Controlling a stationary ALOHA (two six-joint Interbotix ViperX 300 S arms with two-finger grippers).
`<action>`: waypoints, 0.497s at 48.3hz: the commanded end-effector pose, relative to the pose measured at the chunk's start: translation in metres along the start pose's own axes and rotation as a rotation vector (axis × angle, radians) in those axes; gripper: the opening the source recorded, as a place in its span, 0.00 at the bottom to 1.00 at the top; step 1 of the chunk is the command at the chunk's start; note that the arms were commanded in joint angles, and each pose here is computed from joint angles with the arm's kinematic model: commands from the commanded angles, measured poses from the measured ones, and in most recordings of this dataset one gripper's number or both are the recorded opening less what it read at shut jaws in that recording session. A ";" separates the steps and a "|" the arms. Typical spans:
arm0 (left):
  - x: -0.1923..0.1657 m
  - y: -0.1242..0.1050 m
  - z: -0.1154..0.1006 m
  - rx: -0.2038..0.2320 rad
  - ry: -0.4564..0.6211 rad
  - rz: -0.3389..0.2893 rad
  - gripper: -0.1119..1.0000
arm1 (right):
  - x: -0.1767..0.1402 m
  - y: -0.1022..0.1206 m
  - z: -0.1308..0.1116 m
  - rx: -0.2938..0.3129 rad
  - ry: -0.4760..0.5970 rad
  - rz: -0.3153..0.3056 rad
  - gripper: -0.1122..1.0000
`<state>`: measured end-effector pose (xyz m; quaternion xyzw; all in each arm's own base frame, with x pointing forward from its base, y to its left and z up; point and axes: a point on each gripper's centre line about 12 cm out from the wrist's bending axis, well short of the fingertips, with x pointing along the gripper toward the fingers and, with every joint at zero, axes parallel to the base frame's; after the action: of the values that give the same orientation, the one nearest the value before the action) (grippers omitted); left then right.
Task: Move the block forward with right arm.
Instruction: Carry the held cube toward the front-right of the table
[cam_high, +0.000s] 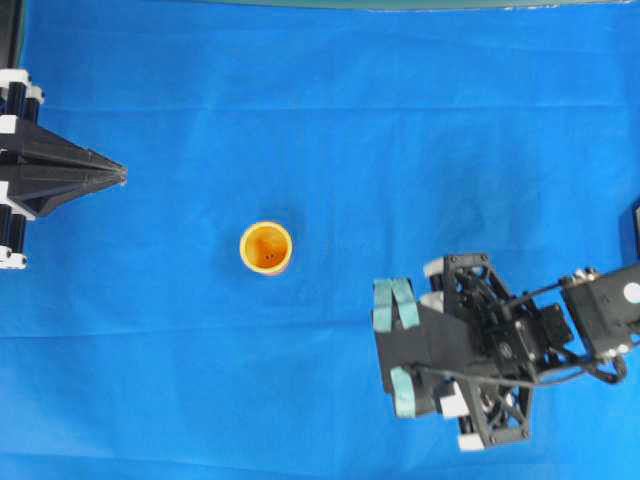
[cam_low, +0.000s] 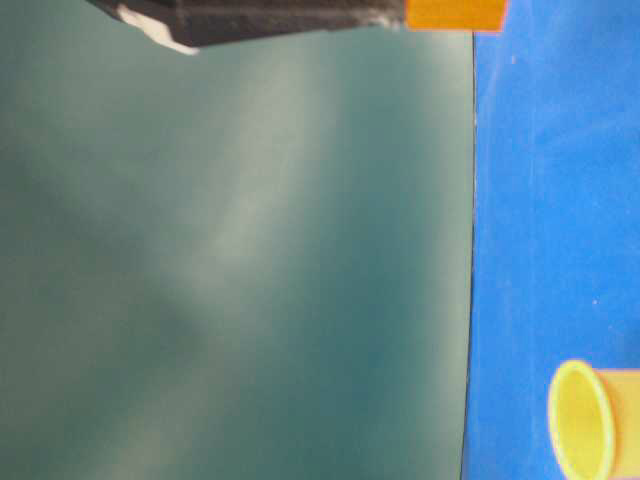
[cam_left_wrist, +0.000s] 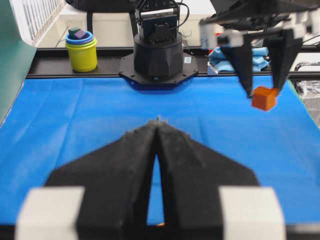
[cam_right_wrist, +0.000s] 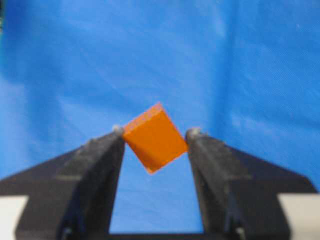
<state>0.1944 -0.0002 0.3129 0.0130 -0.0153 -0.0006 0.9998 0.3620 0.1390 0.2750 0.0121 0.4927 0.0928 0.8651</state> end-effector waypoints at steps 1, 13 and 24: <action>0.002 0.001 0.013 0.002 -0.024 0.003 0.13 | -0.021 0.013 0.012 -0.013 -0.061 0.028 0.54; 0.002 0.001 0.011 0.002 -0.009 0.003 0.13 | -0.019 0.036 0.017 -0.008 -0.057 0.056 0.54; 0.002 0.001 0.010 0.002 -0.006 0.003 0.13 | -0.016 0.051 0.023 -0.021 -0.065 0.070 0.54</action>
<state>0.1944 -0.0002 0.3098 0.0138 -0.0023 -0.0006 0.9999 0.3645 0.1823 0.2904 0.0194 0.4818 0.1193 0.8679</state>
